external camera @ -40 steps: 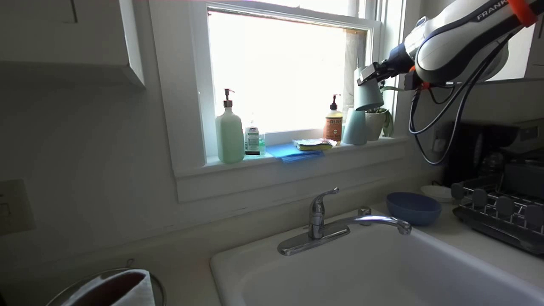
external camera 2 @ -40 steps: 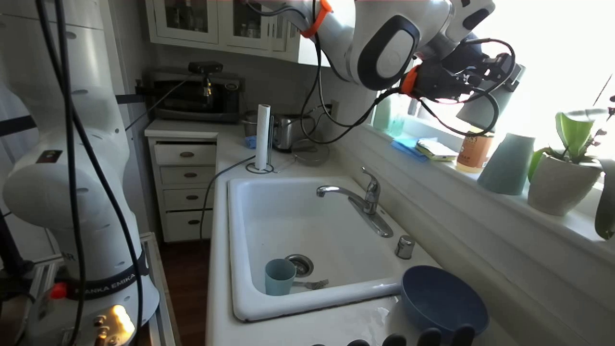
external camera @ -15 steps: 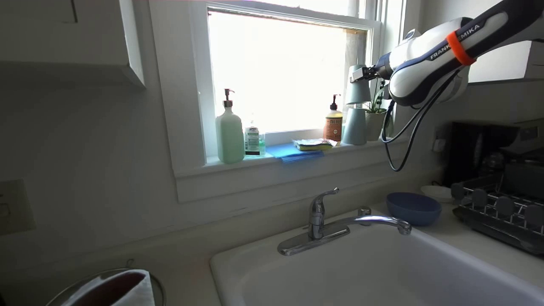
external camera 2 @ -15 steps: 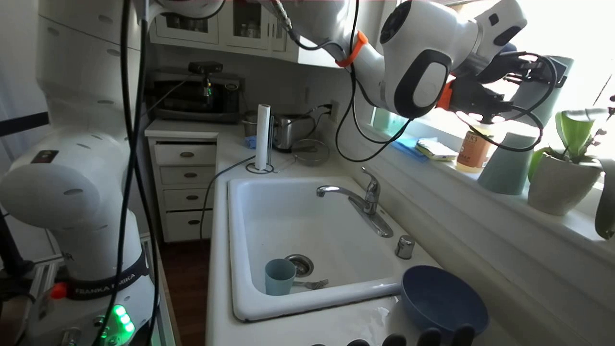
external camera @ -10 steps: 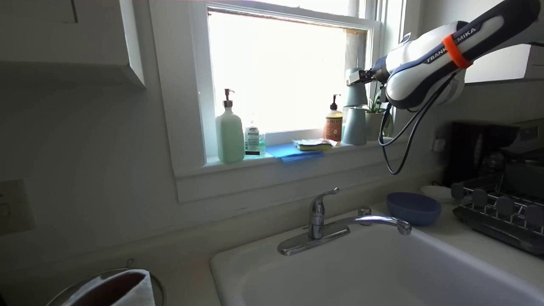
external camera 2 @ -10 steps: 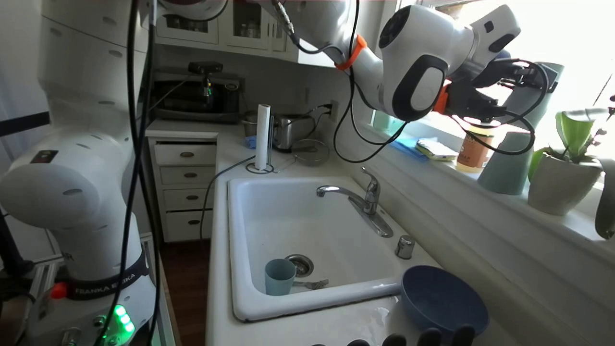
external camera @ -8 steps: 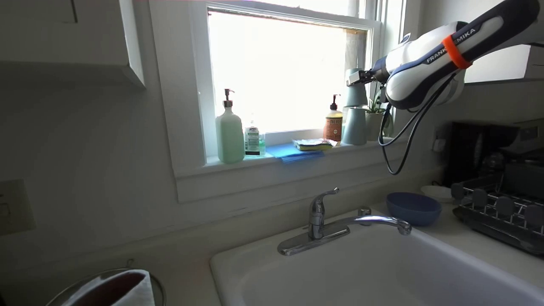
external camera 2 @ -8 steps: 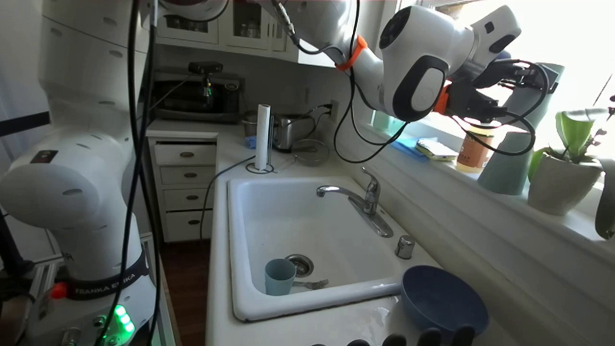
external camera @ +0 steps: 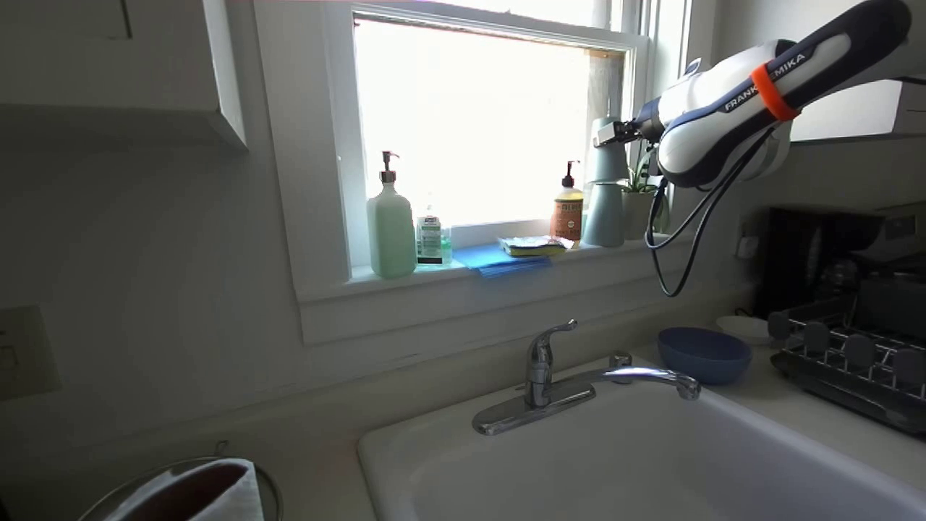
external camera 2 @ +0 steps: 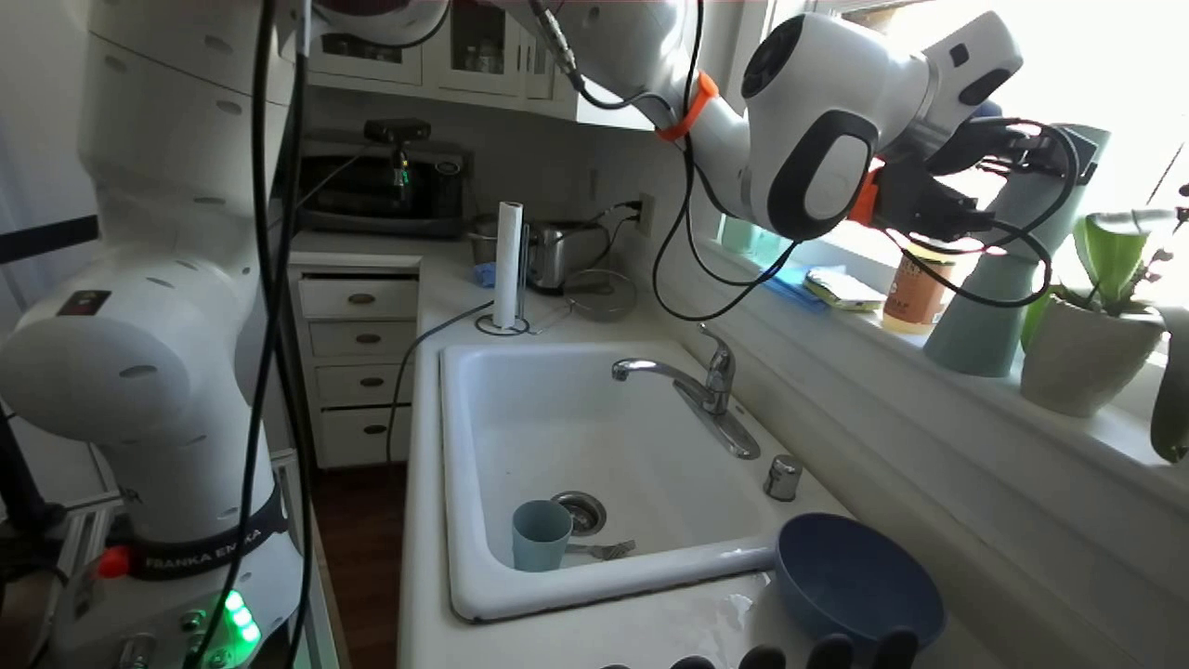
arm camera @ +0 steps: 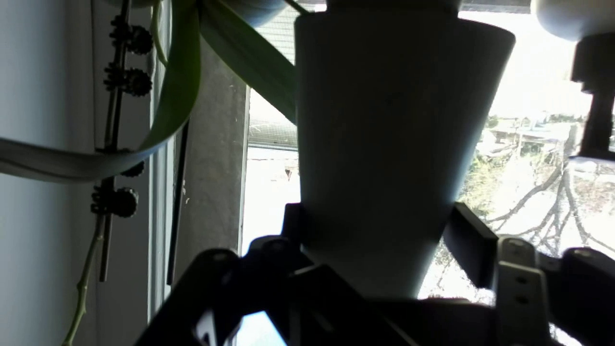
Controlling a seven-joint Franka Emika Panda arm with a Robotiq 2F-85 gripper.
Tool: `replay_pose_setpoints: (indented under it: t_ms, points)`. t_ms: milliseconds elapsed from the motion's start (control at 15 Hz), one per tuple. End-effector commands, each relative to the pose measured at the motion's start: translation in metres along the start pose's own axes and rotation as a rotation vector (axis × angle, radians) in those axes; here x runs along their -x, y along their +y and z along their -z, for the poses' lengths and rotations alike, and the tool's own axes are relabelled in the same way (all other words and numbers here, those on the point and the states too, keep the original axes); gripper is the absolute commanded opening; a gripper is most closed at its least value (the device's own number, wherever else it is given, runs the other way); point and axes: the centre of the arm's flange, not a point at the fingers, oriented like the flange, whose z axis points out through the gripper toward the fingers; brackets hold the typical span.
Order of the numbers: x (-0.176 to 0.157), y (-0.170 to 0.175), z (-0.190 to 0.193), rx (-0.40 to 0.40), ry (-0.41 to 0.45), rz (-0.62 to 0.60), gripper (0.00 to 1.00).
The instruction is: Put the grey cup on the window edge
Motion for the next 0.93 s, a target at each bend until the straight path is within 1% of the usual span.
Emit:
replay_pose_setpoints:
  t_ms: [0,200,533,867]
  points:
    - [0.0032,0.0062,-0.0091,0.005,0.009,0.005,0.5]
    - [0.0054,0.0056,-0.0097,0.0,0.004,0.003,0.5]
    - [0.0074,-0.0009,-0.0076,-0.03,-0.009,0.005,0.5]
    - [0.0114,-0.0026,-0.0094,-0.034,-0.026,0.014,0.5]
